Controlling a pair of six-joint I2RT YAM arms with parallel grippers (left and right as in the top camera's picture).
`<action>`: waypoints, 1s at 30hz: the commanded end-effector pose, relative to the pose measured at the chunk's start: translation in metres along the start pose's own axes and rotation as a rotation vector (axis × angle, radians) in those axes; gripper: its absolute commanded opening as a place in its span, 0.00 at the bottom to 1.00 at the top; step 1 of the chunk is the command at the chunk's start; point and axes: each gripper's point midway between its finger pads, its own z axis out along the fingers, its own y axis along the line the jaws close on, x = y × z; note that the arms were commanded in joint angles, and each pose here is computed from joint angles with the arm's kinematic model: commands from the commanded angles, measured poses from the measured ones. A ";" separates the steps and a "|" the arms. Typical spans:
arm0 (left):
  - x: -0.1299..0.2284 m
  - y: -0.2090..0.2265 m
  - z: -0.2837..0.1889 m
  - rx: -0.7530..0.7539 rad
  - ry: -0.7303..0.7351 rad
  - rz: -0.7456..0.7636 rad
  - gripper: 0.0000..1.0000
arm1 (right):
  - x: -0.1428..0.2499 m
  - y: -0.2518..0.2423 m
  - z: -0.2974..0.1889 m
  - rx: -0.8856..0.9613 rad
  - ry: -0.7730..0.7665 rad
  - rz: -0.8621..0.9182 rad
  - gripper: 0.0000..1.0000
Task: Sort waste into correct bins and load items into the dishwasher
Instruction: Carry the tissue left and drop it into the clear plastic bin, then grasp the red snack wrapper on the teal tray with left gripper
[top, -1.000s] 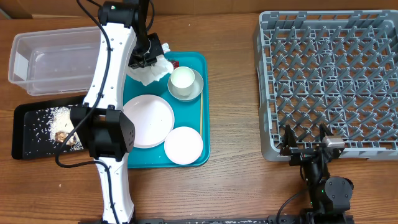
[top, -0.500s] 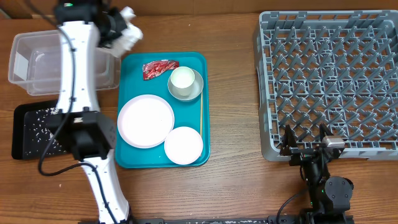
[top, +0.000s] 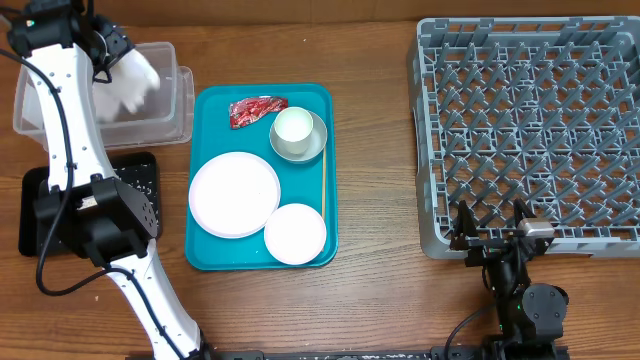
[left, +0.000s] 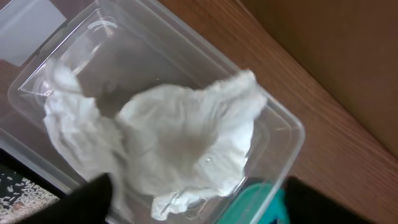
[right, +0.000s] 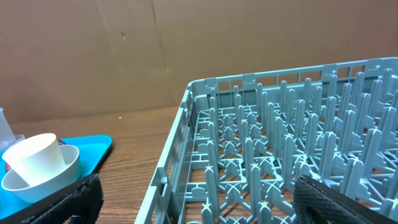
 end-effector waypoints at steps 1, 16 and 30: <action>-0.002 0.004 -0.003 -0.019 -0.014 -0.002 1.00 | 0.001 -0.002 0.000 0.009 -0.007 -0.006 1.00; 0.096 -0.085 -0.021 0.224 0.289 0.118 0.95 | 0.001 -0.002 0.000 0.009 -0.007 -0.006 1.00; 0.180 -0.155 -0.004 0.127 0.299 0.173 0.83 | 0.001 -0.002 0.000 0.009 -0.007 -0.006 1.00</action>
